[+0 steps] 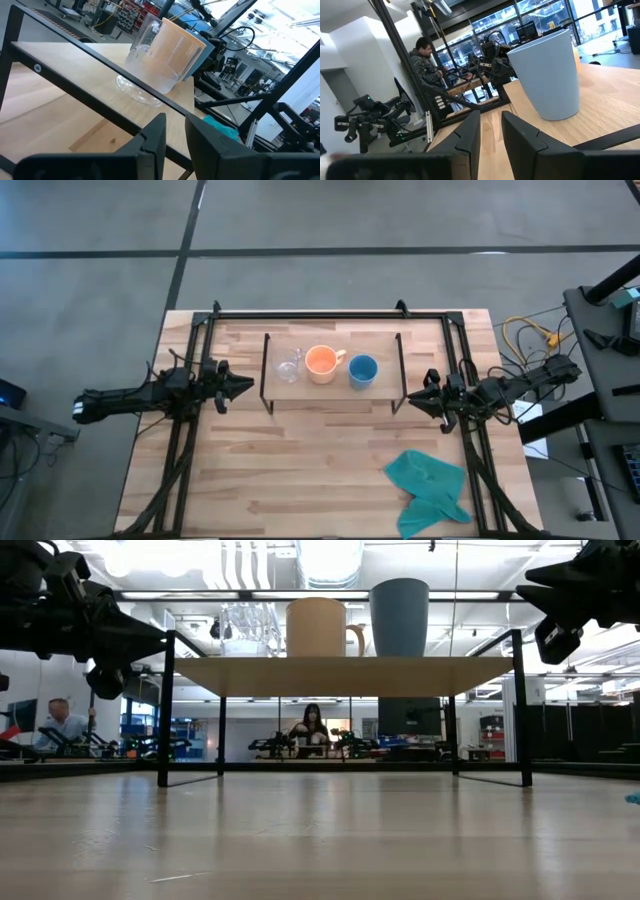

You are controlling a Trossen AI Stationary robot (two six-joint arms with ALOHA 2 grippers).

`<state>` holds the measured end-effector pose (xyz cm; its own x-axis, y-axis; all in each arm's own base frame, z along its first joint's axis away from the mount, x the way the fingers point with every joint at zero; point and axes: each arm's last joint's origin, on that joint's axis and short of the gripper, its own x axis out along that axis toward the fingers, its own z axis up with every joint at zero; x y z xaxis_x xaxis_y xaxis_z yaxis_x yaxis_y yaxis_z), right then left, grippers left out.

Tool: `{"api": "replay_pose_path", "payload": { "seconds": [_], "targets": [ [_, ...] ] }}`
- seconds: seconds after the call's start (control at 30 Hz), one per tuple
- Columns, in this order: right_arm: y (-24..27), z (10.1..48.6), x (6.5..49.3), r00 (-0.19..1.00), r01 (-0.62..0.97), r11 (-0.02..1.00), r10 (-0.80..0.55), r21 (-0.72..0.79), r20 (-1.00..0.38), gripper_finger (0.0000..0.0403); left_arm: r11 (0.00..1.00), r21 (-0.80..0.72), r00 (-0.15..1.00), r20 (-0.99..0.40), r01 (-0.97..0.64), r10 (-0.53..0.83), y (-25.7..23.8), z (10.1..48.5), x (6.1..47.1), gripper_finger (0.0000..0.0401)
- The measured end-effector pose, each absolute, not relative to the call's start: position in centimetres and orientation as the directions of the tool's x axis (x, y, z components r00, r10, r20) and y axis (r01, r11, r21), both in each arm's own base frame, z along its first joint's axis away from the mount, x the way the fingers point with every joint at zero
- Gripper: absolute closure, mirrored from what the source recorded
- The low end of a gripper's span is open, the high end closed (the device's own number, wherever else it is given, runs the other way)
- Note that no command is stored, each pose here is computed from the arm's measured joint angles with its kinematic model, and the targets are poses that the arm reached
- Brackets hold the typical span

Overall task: Stack small to large cups/mugs on shelf
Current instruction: Return to Home Position

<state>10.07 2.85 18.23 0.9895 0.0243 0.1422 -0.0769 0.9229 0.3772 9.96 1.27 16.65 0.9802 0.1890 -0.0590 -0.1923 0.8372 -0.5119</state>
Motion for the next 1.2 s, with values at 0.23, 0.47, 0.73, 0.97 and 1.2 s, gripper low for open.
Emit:
{"api": "replay_pose_path", "payload": {
  "seconds": [0.23, 0.47, 0.73, 0.97, 1.2],
  "targets": [
    [2.85, 18.23, 10.07, 0.990, -0.077, 0.923, 0.024, 0.377, 0.142, 0.0328, 0.837, -0.512, 0.980, -0.056, -0.192, 0.190, 1.27, 16.68, 9.96, 0.0342],
    [2.85, 18.24, 10.07, 0.990, -0.077, 0.923, 0.024, 0.377, 0.142, 0.0328, 0.838, -0.512, 0.980, -0.051, -0.190, 0.191, 1.27, 16.73, 9.96, 0.0342],
    [2.84, 18.24, 10.07, 0.990, -0.076, 0.923, 0.024, 0.377, 0.142, 0.0328, 0.838, -0.512, 0.980, -0.050, -0.189, 0.191, 1.27, 16.75, 9.96, 0.0342],
    [2.85, 18.24, 10.07, 0.990, -0.077, 0.923, 0.024, 0.377, 0.142, 0.0328, 0.838, -0.512, 0.980, -0.049, -0.188, 0.191, 1.27, 16.77, 9.96, 0.0342],
    [2.84, 18.26, 10.06, 0.989, -0.077, 0.923, 0.024, 0.377, 0.143, 0.0328, 0.838, -0.512, 0.981, -0.049, -0.188, 0.190, 1.27, 16.77, 9.96, 0.0342]
  ]
}}
